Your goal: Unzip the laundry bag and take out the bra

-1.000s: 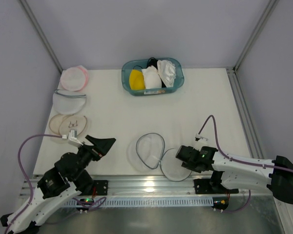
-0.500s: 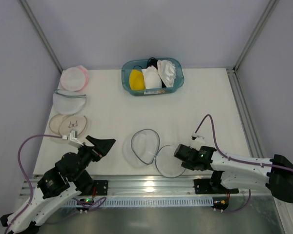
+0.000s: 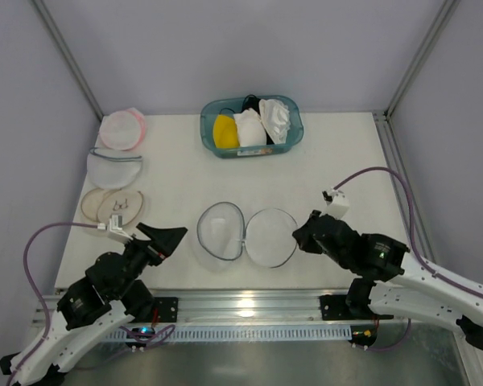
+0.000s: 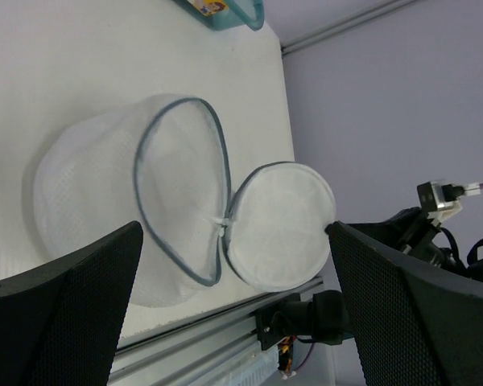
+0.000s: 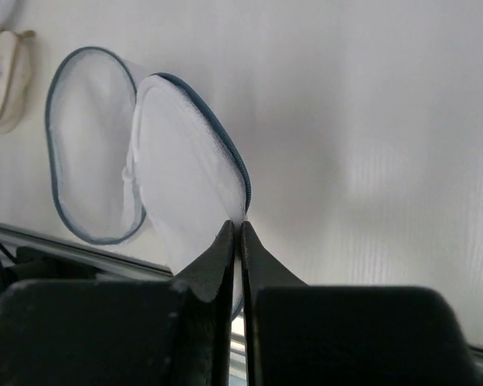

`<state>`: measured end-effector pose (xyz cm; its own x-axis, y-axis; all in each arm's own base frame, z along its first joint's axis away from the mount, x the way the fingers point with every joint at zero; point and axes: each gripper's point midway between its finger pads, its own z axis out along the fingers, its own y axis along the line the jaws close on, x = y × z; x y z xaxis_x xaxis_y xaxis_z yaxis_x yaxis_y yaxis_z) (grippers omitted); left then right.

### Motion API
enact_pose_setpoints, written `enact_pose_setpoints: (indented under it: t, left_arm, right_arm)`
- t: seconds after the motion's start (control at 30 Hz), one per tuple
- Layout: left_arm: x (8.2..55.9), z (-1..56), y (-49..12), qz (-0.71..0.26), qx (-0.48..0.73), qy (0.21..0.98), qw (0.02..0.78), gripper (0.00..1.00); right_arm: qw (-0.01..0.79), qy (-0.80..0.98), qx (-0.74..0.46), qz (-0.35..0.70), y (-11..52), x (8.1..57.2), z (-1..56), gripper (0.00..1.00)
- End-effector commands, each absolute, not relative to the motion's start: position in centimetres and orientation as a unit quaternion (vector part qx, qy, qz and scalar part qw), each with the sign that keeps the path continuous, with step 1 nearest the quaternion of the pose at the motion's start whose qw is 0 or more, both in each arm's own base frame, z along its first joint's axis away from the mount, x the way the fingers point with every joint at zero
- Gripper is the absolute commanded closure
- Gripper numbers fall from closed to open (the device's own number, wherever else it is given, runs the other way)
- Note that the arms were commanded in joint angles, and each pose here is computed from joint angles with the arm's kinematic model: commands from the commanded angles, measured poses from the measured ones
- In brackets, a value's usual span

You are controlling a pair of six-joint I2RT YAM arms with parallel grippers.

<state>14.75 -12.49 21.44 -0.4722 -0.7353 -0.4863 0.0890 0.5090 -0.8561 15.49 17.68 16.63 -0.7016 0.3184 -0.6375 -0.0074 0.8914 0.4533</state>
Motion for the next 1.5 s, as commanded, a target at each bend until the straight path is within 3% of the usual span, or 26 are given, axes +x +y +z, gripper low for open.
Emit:
enact_pose_setpoints:
  t: [0.0,0.1,0.3,0.53,0.83,1.17,1.47]
  left_arm:
    - [14.7,23.4,-11.6,-0.451,-0.225,0.716,0.482,0.01]
    - [14.5,23.8,-11.6,-0.457,-0.223,0.714,0.482,0.01]
    - [14.3,24.3,-11.3,-0.457,-0.220,0.713,0.485,0.01]
    - [14.2,24.2,-11.1,-0.457,-0.223,0.711,0.485,0.00]
    - [14.3,24.0,-11.6,-0.461,-0.223,0.712,0.480,0.01]
    - [14.2,24.0,-11.3,-0.460,-0.224,0.711,0.482,0.01]
    - [13.9,24.3,-10.0,-0.451,-0.234,0.708,0.491,0.01]
  right_arm:
    - [0.436,0.860,0.011,0.263,20.6,17.1,21.8,0.96]
    - [0.454,0.852,-0.022,0.259,22.5,18.3,23.7,0.96]
    - [0.504,0.857,0.050,0.099,17.5,21.8,25.8,0.96]
    - [0.475,0.872,0.051,-0.105,11.1,21.4,25.3,0.96]
    - [0.442,0.857,-0.005,-0.264,7.7,21.5,24.8,0.96]
    - [0.480,0.810,-0.041,-0.334,11.5,25.9,27.6,0.96]
    - [0.505,0.708,-0.193,-0.455,19.4,28.6,25.9,0.96]
